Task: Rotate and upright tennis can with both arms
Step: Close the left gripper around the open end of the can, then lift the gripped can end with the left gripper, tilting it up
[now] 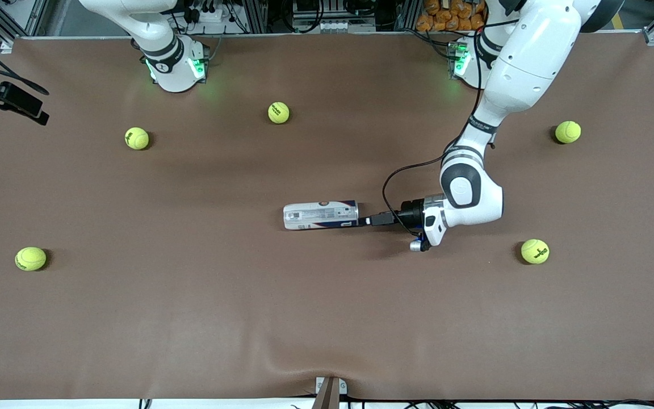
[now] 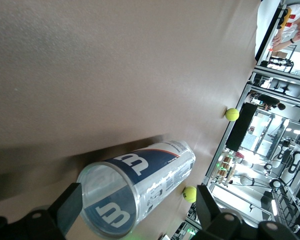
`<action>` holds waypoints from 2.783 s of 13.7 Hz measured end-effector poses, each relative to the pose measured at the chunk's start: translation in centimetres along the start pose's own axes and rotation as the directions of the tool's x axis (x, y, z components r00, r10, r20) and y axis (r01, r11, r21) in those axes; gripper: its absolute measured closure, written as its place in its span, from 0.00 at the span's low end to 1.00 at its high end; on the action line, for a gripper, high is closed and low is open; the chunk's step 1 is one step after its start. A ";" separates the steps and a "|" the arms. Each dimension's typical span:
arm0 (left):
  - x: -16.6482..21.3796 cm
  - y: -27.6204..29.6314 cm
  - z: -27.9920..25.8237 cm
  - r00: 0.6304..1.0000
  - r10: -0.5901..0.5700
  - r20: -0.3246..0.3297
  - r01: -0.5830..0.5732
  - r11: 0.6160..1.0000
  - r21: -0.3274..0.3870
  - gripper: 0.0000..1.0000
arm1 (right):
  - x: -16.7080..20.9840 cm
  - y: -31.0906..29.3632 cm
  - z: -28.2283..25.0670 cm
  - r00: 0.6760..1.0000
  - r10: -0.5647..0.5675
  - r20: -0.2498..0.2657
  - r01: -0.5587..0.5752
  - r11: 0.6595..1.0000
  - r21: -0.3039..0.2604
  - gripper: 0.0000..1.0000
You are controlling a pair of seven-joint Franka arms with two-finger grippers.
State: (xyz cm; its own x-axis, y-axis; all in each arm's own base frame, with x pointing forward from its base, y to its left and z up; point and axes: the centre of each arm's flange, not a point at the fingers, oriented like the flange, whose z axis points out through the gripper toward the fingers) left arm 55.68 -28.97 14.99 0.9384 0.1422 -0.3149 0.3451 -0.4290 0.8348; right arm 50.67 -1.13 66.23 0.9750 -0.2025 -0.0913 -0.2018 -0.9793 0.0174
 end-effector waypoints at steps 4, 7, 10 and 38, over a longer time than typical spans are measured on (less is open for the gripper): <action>-1.2 0.7 1.8 1.000 -0.014 0.012 0.014 0.999 -0.033 0.00 | 0.2 0.1 0.2 1.000 0.002 0.005 -0.002 1.000 -0.001 0.00; -1.8 0.9 2.5 1.000 -0.028 0.013 0.028 0.998 -0.049 0.00 | 0.2 0.2 0.2 1.000 0.004 0.005 -0.004 1.000 -0.002 0.00; -2.4 1.2 3.3 0.999 -0.033 0.019 0.034 0.998 -0.058 0.00 | 0.2 0.2 0.3 1.000 0.004 0.006 -0.004 1.000 -0.002 0.00; -5.8 27.0 4.3 0.979 -0.044 -0.201 0.121 0.913 0.389 0.95 | 0.3 -1.2 0.5 0.996 -0.092 0.001 0.092 0.996 -0.004 0.00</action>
State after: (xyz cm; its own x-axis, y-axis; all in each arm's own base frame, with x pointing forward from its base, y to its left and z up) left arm 59.45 -45.19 37.41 0.9063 0.3374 -0.2544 0.4226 -0.7215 0.5485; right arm 51.19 -0.04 65.70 0.9894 -0.1112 -0.0937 -0.1105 -0.9938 0.0128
